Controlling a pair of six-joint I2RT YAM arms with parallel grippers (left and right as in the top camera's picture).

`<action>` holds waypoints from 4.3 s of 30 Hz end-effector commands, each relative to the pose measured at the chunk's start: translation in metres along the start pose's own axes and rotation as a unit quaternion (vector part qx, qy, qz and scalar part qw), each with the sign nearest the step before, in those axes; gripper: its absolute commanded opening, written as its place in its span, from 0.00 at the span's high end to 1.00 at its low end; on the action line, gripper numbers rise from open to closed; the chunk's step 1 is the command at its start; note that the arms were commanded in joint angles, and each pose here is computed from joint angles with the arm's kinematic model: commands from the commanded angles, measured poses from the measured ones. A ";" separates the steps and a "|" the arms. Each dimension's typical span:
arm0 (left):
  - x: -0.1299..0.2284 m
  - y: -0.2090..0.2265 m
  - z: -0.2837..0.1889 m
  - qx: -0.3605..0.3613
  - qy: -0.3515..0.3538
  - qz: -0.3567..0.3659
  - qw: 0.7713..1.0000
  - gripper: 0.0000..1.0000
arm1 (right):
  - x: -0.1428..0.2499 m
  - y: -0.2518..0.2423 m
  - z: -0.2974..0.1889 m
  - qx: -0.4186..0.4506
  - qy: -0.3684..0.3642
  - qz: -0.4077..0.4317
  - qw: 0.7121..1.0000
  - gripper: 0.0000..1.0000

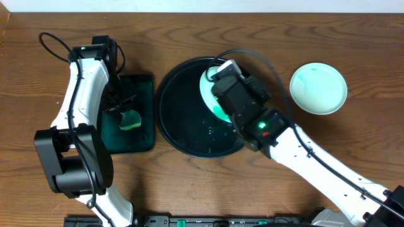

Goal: Clean dirty plates on tray and stack at the side
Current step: 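Tilt the green plate up off the black tray with the right gripper, then carry the green plate right and lower it onto the plate stack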

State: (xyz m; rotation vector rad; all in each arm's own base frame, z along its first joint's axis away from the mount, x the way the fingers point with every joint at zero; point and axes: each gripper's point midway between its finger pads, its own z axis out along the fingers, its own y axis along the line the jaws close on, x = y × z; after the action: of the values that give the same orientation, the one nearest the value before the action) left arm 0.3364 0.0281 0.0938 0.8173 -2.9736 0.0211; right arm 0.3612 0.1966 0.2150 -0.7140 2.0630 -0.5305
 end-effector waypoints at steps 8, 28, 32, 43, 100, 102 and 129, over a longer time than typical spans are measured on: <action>-0.005 0.006 -0.004 -0.003 -0.006 -0.013 1.000 0.92 | -0.039 -0.033 -0.057 0.190 -0.030 -0.171 0.966 0.99; -0.005 0.007 -0.003 -0.003 -0.006 -0.014 1.000 0.93 | -0.065 -0.029 -0.094 0.240 -0.053 -0.214 0.945 0.99; -0.004 0.007 -0.003 -0.003 -0.004 -0.014 1.000 0.93 | -0.060 -0.033 -0.096 0.255 -0.047 -0.174 0.950 0.99; -0.001 0.005 -0.002 0.004 0.002 -0.014 1.000 0.93 | -0.055 -0.025 -0.090 0.245 -0.049 -0.162 0.955 0.99; -0.029 0.006 0.070 -0.039 0.028 -0.014 0.999 0.20 | -0.064 -0.026 -0.104 0.261 -0.078 -0.072 0.960 0.99; -0.029 0.006 0.070 -0.039 0.028 -0.014 0.999 0.20 | -0.066 -0.024 -0.102 0.251 -0.085 -0.067 0.962 0.99; -0.029 0.006 0.070 -0.039 0.028 -0.014 0.999 0.20 | -0.037 -0.043 -0.077 0.044 -0.121 0.419 0.899 0.99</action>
State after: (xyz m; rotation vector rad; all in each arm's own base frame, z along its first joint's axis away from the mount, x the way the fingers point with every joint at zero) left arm 0.3537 0.0410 0.0197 0.8151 -2.8867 -0.0503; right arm 0.3239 0.2029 0.3071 -0.1096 1.8083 -0.3842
